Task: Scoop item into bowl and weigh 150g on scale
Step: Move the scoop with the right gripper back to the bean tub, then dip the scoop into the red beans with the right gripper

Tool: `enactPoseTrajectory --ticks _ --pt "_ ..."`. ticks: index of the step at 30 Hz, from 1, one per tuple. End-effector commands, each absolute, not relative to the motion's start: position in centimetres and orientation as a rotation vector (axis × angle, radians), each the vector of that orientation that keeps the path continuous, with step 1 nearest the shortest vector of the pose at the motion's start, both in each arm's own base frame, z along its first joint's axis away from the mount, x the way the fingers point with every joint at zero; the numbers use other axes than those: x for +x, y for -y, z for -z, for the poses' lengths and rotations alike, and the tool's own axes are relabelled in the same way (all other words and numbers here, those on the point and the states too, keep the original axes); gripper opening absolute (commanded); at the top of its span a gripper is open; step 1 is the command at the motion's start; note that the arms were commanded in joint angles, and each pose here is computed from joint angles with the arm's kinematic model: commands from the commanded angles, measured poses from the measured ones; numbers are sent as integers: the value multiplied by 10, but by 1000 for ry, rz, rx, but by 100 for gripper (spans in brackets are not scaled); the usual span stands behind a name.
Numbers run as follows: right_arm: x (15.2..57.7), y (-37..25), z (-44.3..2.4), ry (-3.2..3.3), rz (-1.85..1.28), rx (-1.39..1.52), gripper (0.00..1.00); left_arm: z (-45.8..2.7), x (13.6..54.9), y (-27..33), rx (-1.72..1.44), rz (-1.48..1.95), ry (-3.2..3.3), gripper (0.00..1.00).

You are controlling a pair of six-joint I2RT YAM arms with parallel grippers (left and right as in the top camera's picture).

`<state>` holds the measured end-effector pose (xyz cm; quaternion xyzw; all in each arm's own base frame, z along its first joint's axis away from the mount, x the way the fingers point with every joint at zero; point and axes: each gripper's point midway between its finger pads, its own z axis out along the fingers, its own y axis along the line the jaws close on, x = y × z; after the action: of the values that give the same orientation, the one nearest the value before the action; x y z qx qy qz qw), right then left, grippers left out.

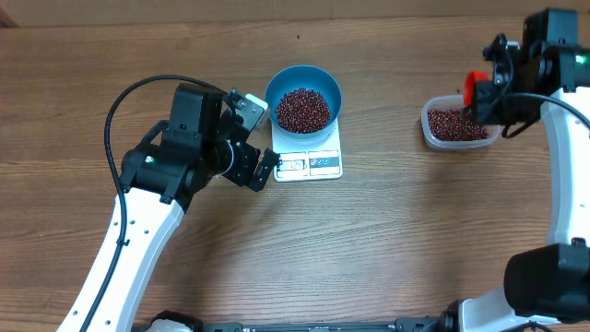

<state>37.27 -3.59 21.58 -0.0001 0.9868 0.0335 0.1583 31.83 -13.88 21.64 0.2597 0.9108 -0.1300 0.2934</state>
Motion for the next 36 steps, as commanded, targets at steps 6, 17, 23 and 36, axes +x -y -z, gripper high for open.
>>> enactPoseTrajectory --ticks 6,17,23,36 --pt "372 53 -150 -2866 -152 27 4 -215 320 139 677 355 -2431 99" --pt "377 52 -88 -2977 -203 -44 4 -215 320 139 677 355 -2431 100" --pt "382 46 -71 -2995 -231 -62 4 -215 320 139 677 355 -2431 99" --pt "381 13 -63 -3003 -418 -111 4 -215 320 139 677 355 -2431 100"
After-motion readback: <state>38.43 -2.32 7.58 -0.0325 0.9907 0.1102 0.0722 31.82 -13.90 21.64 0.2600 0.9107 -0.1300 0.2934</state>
